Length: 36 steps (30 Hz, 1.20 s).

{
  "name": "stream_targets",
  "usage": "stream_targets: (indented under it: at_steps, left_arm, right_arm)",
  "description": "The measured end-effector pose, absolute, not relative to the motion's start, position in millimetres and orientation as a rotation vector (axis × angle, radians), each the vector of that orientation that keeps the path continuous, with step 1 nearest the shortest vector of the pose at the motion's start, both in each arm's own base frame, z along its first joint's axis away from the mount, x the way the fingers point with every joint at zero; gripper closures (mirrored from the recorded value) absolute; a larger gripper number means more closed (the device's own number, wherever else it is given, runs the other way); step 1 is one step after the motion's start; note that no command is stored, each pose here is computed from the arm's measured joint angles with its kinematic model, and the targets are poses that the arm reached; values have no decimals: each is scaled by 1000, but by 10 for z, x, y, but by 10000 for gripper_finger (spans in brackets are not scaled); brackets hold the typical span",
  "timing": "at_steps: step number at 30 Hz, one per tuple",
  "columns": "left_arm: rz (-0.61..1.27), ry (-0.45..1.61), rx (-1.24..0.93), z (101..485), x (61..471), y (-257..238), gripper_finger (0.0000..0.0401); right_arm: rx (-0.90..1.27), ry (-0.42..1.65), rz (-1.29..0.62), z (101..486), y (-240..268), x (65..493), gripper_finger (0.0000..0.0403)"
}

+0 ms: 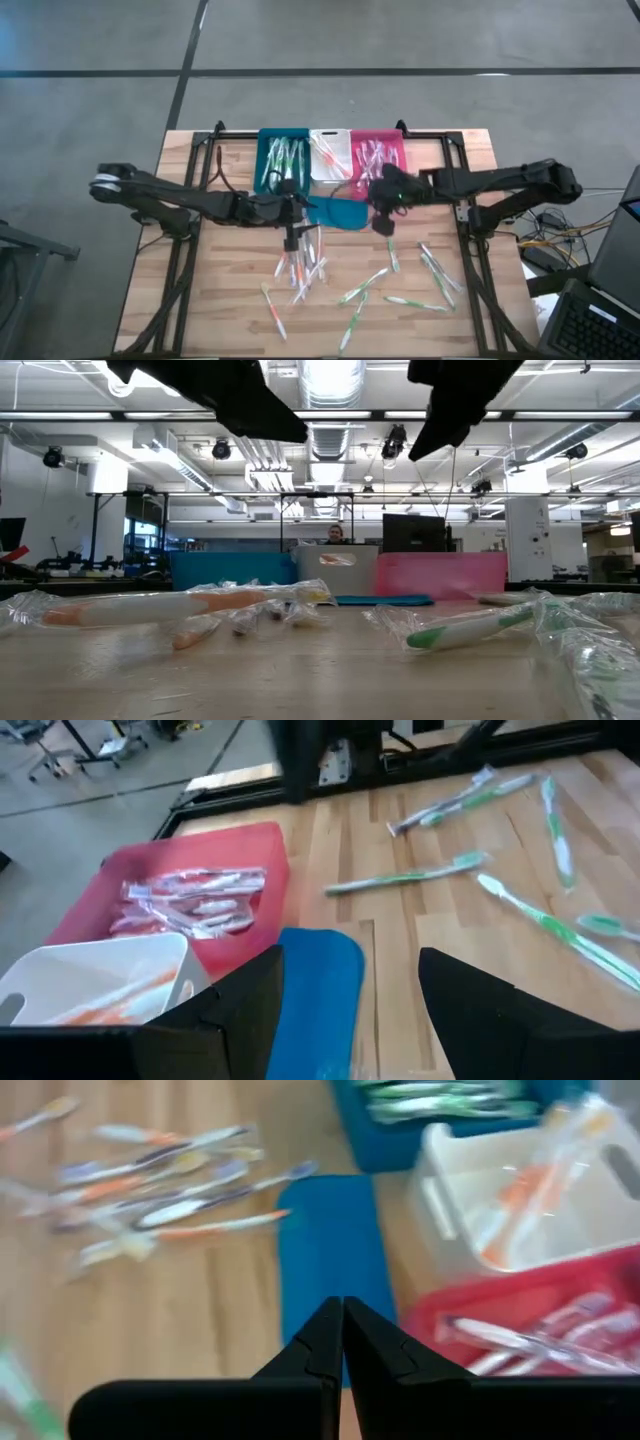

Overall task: Pick & Place Toothbrushes
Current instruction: Put the green toothbrush into the blue bin

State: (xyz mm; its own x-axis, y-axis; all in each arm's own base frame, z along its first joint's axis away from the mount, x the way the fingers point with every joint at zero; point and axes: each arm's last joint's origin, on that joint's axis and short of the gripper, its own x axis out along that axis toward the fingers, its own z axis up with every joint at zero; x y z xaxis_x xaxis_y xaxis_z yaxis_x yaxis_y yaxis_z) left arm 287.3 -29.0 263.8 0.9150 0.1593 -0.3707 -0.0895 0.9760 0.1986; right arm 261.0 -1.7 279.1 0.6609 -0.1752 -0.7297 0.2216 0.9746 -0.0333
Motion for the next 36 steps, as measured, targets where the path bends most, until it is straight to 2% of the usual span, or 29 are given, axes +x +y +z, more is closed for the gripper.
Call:
stream_targets:
  at_steps: [4,13,22,29,32,36]
  left_arm:
    - [118,424,171,2667,2794,-314,165]
    - [111,460,149,2646,2751,-346,165]
    - [115,471,135,2636,2745,-342,165]
    - [117,466,126,2640,2747,-343,165]
    - [118,468,124,2639,2747,-343,165]
    - [118,470,126,2635,2746,-341,165]
  right_arm:
    - [18,845,-150,2759,185,2589,394]
    - [-223,958,61,2683,571,2439,394]
    - [-209,1035,60,2635,838,2272,394]
    - [-538,1117,226,2574,902,2166,394]
    - [-477,1125,192,2560,929,2157,394]
    - [-228,1137,50,2550,984,2135,394]
